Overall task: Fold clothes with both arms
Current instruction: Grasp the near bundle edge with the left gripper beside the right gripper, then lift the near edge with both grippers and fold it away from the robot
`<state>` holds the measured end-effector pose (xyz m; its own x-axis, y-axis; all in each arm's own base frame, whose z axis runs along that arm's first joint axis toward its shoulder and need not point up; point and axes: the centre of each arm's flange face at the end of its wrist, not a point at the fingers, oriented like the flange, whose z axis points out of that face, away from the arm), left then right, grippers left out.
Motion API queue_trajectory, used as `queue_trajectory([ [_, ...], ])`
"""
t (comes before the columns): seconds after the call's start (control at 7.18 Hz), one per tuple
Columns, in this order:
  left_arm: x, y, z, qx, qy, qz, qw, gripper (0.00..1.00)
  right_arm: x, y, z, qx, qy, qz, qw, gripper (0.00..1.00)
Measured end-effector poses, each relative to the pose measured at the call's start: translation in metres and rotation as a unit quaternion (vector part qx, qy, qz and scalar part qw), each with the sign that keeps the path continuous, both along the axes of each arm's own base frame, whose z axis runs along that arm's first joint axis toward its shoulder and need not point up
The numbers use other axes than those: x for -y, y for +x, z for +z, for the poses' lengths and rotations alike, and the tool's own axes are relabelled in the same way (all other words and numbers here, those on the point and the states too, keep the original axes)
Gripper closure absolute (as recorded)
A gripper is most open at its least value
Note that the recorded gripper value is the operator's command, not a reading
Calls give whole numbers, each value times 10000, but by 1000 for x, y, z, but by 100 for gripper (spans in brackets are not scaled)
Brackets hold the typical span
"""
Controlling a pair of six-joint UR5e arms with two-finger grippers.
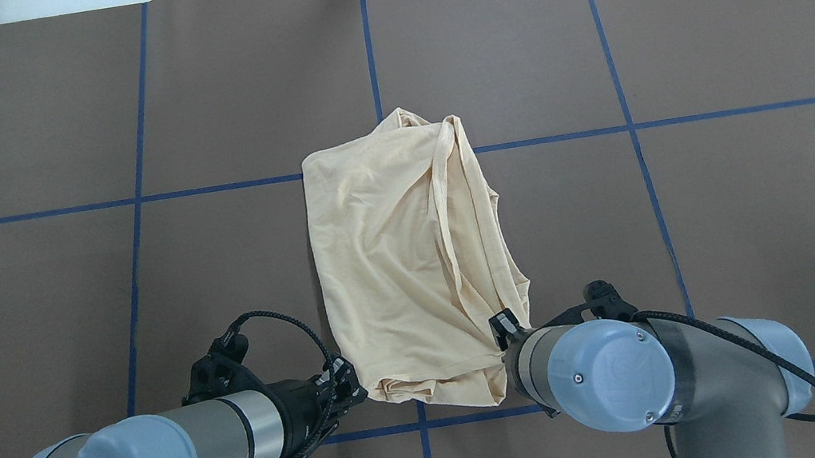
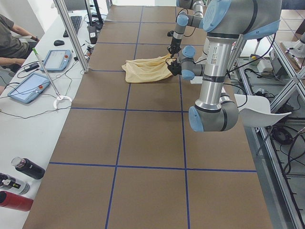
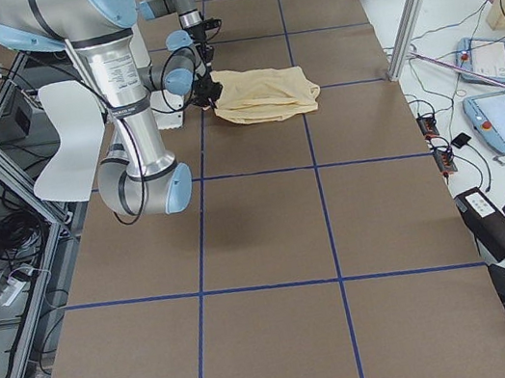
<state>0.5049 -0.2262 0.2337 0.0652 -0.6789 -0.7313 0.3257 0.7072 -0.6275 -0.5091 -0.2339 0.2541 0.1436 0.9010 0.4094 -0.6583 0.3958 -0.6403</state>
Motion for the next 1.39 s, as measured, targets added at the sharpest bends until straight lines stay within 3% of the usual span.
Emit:
queue_trajectory([
  [0.28, -12, -47, -13, -279, -110, 50, 9995, 100, -12, 27, -17, 107, -40, -55, 9999, 100],
  [0.56, -14, -68, -13, -329, -179, 51, 9993, 100, 14, 60, -39, 171, -199, 90, 9996, 100],
  [0.7, 5, -64, -13, -280, -154, -104, 9994, 100, 49, 65, -43, 153, -324, 224, 9991, 100],
  [0.97, 80, -51, -23, -17, 74, -444, 9990, 100, 128, 58, -46, -21, -345, 389, 9986, 100],
  [1.39, 159, -51, -15, 404, 418, -822, 9949, 100, 202, 26, -39, -156, -297, 471, 9983, 100],
])
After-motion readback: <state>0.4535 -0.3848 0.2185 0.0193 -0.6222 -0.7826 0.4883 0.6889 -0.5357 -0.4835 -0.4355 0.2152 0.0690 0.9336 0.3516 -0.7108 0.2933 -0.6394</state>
